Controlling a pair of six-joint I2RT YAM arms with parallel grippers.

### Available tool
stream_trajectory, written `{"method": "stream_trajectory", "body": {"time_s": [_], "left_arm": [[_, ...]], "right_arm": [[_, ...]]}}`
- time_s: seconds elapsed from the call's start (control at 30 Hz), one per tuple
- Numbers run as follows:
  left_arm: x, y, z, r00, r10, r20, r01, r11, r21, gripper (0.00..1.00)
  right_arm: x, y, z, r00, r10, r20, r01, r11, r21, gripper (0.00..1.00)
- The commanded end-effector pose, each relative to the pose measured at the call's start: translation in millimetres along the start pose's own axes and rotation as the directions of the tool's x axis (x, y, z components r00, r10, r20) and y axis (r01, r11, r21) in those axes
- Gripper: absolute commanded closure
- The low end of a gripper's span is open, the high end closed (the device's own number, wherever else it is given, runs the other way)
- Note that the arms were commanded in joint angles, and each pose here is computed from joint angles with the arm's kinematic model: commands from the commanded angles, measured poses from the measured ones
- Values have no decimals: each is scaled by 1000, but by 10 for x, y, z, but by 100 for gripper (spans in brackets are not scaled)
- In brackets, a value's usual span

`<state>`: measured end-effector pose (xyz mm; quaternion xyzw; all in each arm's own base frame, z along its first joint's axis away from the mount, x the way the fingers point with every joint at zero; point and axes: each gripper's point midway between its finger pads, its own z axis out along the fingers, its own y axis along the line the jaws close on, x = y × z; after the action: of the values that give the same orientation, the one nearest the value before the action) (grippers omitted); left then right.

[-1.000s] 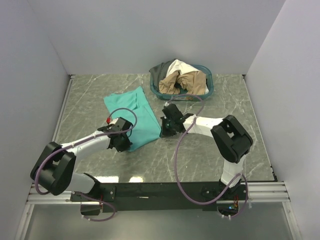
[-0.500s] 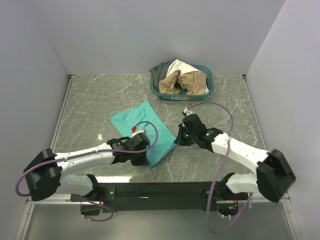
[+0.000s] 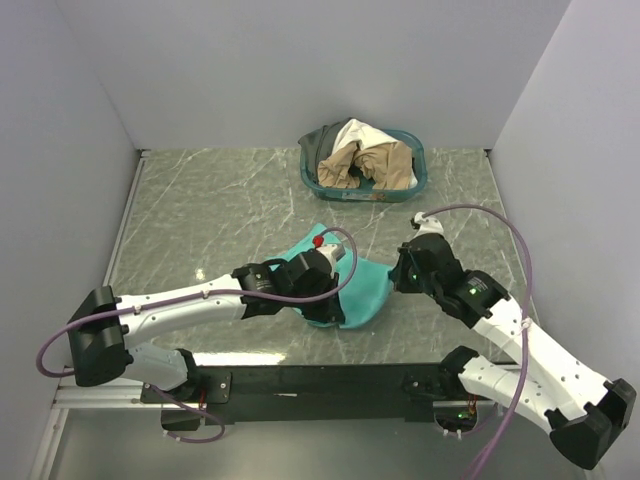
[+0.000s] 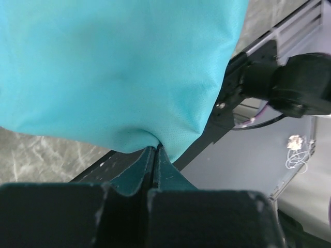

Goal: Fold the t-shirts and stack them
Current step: Fold the tshirt

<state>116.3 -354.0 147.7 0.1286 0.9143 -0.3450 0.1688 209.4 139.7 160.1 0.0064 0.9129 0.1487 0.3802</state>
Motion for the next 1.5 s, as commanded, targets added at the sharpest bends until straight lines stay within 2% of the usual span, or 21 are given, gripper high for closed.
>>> {"method": "stream_trajectory", "body": {"time_s": [0.0, 0.17, 0.33, 0.77, 0.8, 1.0, 1.2, 1.23, 1.37, 1.47], "left_arm": [[-186, -247, -130, 998, 37, 57, -41, 997, 65, 99], [-319, 1, -158, 993, -36, 109, 41, 998, -41, 99], [-462, 259, -254, 979, -135, 156, 142, 989, -41, 99], [-800, 964, -524, 917, -270, 292, 321, 936, -144, 99], [-882, 1073, -569, 897, -280, 342, 352, 920, -171, 99], [-1009, 1366, -695, 850, -318, 420, 431, 878, -208, 99], [-1127, 1725, -721, 831, -320, 455, 479, 828, -291, 99], [-1174, 1747, -730, 823, -322, 468, 488, 822, -293, 99], [-1371, 2042, -752, 777, -323, 541, 554, 759, -342, 94], [-1520, 2203, -755, 750, -324, 576, 590, 722, -362, 89]], "right_arm": [[-214, -19, -109, 999, -24, 41, 23, 999, 26, 100], [-471, 105, -82, 998, -29, 61, 28, 999, 26, 100], [-679, 315, 38, 997, -52, 54, 52, 999, -12, 100], [-1091, 840, 479, 996, -89, 7, 90, 992, -92, 100], [-1105, 871, 512, 995, -95, 5, 95, 991, -97, 100], [-1209, 1057, 845, 992, -123, -30, 119, 986, -114, 100], [-1345, 1214, 1277, 991, -129, -21, 126, 986, -106, 100], [-1449, 1263, 1334, 994, -113, 10, 113, 988, -103, 100], [-1482, 1235, 1732, 997, -75, 0, 75, 997, -22, 100], [-1561, 1207, 1994, 998, -57, 35, 56, 998, 39, 100]]}}
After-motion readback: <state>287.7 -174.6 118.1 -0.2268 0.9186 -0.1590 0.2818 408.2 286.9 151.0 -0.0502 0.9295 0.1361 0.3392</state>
